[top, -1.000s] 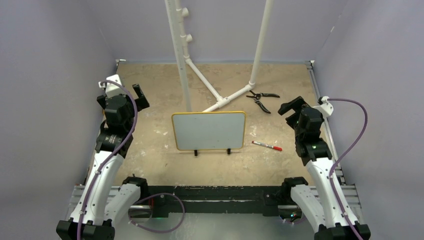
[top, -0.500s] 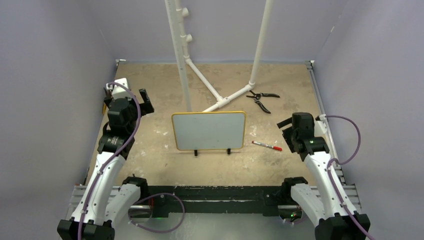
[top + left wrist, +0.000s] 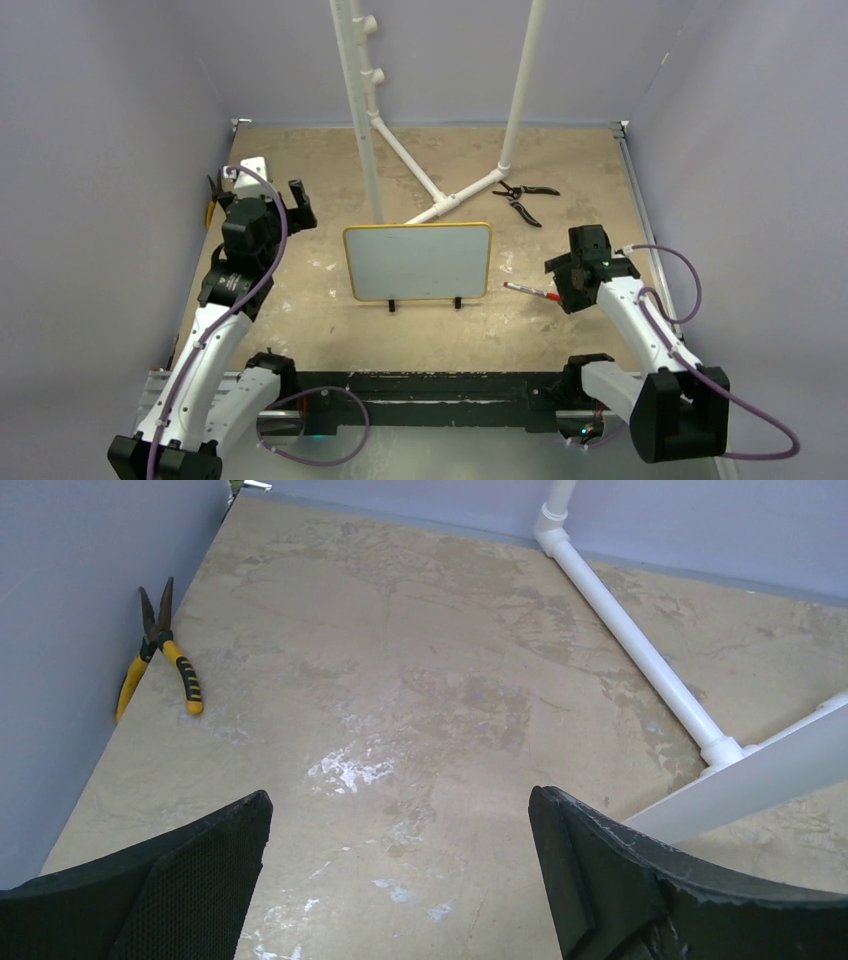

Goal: Write a sentence on the whiteboard
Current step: Open the whiteboard marker at the center of the board.

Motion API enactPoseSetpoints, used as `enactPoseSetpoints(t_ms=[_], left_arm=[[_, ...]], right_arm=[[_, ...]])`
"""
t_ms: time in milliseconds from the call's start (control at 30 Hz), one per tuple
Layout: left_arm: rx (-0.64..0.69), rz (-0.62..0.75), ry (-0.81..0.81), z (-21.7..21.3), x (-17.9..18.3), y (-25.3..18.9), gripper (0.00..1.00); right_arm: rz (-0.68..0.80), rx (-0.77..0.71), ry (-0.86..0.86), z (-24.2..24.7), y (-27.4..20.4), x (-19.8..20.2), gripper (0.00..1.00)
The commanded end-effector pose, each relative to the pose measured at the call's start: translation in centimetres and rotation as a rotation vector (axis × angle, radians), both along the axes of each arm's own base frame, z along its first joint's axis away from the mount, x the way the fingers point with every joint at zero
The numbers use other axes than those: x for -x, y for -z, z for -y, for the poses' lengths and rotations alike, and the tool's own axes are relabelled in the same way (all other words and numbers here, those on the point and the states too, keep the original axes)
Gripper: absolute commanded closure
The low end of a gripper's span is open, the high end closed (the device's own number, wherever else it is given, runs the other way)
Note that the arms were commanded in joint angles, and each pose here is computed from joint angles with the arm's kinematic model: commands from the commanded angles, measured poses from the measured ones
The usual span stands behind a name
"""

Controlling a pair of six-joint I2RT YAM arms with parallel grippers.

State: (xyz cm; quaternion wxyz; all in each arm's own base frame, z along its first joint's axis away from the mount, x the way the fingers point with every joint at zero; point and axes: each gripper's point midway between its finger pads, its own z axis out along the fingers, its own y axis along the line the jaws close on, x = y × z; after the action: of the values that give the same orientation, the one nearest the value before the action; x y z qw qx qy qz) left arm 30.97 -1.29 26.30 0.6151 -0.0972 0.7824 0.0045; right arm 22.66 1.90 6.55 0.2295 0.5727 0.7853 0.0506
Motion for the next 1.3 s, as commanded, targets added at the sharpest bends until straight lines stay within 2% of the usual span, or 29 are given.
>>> enactPoseSetpoints(t_ms=[0, 300, 567, 733, 800, 967, 1000, 1100, 1267], left_arm=[[-0.019, 0.031, 0.01, 0.4, -0.1, -0.8, 0.01], [-0.039, 0.04, 0.005, 0.4, 0.1, -1.1, 0.01], [-0.05, 0.044, -0.008, 0.2, 0.3, -1.3, 0.01], [-0.056, 0.045, -0.017, 0.0, 0.3, -1.3, 0.01], [-0.059, 0.043, -0.02, -0.1, 0.3, -1.3, 0.01], [-0.064, 0.04, -0.024, -0.2, 0.3, -1.3, 0.01], [-0.065, 0.041, -0.024, -0.2, 0.3, -1.3, 0.01], [-0.073, 0.046, -0.014, -0.1, 0.3, -1.5, 0.01], [-0.089, 0.077, 0.031, 0.4, 0.3, -2.0, 0.01]], right_arm=[[-0.027, -0.019, 0.039, -0.1, 0.9, -0.4, 0.28], [-0.146, -0.012, 0.053, 0.0, 4.2, -0.1, 0.41], [-0.179, 0.027, 0.05, 0.6, 5.7, -0.3, 0.46], [-0.173, 0.046, 0.021, 0.7, 6.2, -0.8, 0.6], [-0.16, 0.055, -0.012, 0.7, 6.2, -1.3, 0.73], [-0.125, 0.118, -0.073, 1.4, 5.4, -2.5, 0.92], [-0.114, 0.13, -0.085, 1.6, 5.1, -2.8, 1.0], [-0.051, 0.167, -0.13, 1.8, 3.5, -4.0, 1.0], [0.194, 0.303, -0.288, 2.3, -3.4, -8.4, 1.0]])
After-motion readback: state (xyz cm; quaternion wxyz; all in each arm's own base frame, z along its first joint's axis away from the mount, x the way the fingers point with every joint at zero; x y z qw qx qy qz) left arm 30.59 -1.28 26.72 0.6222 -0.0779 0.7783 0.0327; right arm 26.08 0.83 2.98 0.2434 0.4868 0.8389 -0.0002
